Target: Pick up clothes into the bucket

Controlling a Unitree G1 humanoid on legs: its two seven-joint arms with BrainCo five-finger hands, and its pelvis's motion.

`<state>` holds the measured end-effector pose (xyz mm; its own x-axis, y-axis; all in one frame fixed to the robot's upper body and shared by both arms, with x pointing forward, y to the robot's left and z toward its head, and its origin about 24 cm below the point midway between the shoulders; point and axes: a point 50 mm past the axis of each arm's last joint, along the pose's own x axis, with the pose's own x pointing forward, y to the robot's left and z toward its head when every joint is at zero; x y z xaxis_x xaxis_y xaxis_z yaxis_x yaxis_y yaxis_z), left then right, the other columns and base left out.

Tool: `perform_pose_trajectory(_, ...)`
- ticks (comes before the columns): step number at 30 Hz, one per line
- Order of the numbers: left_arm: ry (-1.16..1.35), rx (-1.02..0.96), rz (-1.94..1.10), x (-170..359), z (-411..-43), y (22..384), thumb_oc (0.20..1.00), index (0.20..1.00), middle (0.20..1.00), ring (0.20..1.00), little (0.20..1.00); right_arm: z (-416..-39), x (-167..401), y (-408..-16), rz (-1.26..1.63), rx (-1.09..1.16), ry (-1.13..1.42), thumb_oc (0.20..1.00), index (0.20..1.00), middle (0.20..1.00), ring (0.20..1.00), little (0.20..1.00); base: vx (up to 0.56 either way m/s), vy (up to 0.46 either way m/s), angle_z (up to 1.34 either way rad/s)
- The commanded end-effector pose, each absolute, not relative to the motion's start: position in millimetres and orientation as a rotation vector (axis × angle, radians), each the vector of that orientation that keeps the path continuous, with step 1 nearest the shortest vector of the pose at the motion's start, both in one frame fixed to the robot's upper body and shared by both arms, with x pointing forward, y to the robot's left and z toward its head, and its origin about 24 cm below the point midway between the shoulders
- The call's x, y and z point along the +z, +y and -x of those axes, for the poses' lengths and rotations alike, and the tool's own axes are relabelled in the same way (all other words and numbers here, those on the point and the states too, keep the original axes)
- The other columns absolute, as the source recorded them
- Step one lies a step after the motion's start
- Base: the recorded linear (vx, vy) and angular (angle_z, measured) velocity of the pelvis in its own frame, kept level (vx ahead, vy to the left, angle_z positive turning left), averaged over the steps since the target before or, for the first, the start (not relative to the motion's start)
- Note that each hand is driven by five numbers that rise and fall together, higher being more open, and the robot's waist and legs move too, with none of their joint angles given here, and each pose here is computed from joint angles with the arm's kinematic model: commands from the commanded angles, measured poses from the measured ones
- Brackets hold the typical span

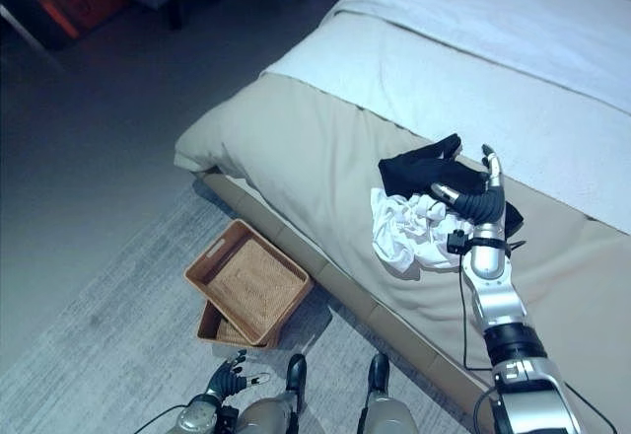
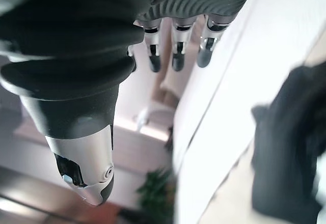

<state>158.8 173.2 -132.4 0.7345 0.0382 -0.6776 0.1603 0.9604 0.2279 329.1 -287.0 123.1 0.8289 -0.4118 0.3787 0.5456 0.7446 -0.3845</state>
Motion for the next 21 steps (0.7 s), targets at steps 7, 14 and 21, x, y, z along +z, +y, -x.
perform_pose_trajectory(7, 0.471, -0.057, -0.276, -94, -208, 169, 1.000, 1.000, 1.000, 1.000, 1.000, -345, 242, -330, 0.817, -0.877, -0.519, 1.000, 1.000, 1.000, 1.000, 1.000, -0.08, 0.013, -0.06)
perform_pose_trajectory(14, 0.463, -0.024, -0.256, -90, -214, 172, 1.000, 1.000, 1.000, 1.000, 1.000, -334, 309, -368, 0.839, -1.062, -0.507, 1.000, 1.000, 1.000, 1.000, 1.000, -0.06, -0.004, 0.04)
perform_pose_trajectory(21, 0.416, 0.018, -0.178, -80, -228, 167, 1.000, 1.000, 1.000, 1.000, 1.000, -327, 343, -376, 0.911, -1.096, -0.485, 1.000, 1.000, 1.000, 1.000, 1.000, 0.01, -0.012, 0.00)
